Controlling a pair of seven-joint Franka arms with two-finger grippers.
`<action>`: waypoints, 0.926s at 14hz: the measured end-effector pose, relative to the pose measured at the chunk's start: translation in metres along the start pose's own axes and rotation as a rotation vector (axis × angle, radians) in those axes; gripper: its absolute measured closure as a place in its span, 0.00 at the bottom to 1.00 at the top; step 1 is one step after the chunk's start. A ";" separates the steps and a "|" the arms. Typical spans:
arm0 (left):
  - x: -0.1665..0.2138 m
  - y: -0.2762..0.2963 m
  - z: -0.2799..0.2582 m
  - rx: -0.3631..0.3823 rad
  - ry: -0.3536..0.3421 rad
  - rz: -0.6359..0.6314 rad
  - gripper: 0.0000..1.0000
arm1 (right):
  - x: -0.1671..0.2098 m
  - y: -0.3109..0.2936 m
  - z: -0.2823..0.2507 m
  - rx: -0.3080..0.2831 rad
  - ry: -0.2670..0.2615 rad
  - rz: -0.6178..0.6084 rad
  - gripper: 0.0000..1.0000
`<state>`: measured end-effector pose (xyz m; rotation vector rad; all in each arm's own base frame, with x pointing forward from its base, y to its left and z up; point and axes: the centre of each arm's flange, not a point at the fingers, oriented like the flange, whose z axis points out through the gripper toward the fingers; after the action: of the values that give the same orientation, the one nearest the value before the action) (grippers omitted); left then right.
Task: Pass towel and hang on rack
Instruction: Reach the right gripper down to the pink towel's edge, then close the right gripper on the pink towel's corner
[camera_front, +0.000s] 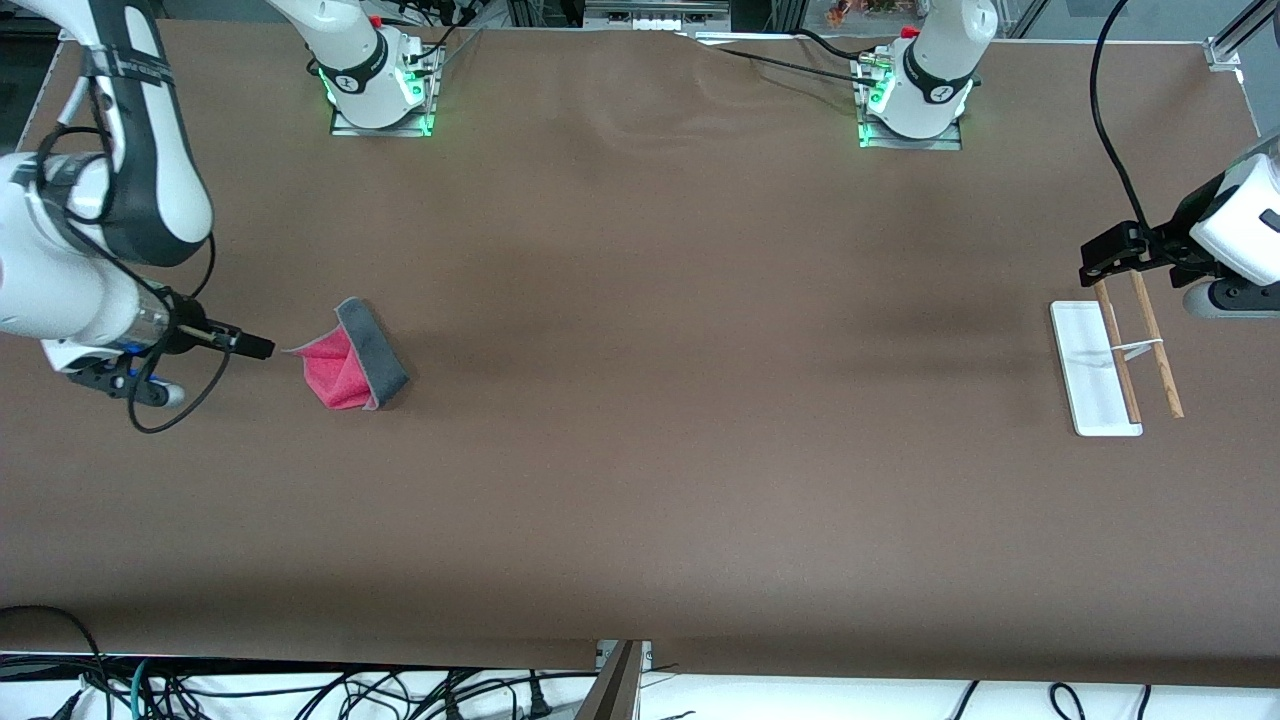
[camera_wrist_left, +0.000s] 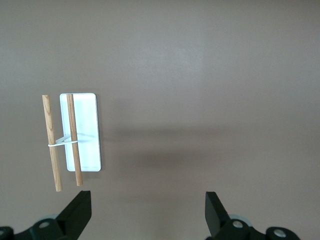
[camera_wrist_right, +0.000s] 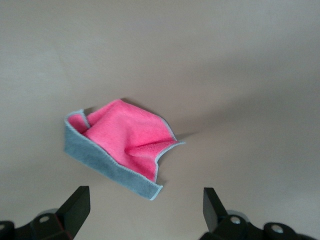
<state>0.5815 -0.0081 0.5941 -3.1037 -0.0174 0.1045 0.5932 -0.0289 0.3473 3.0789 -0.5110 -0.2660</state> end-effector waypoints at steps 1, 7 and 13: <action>0.000 0.000 0.000 0.000 0.000 0.000 0.00 | -0.005 0.002 0.016 0.000 0.001 0.026 0.00; 0.000 0.000 0.000 0.000 0.000 0.000 0.00 | -0.018 0.009 0.083 0.001 0.020 0.084 0.00; 0.000 0.000 0.000 0.000 0.000 0.000 0.00 | -0.007 0.022 0.118 -0.011 0.022 0.114 0.00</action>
<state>0.5816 -0.0081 0.5939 -3.1037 -0.0173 0.1051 0.5601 -0.0454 0.2333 3.0248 -0.6790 -0.2322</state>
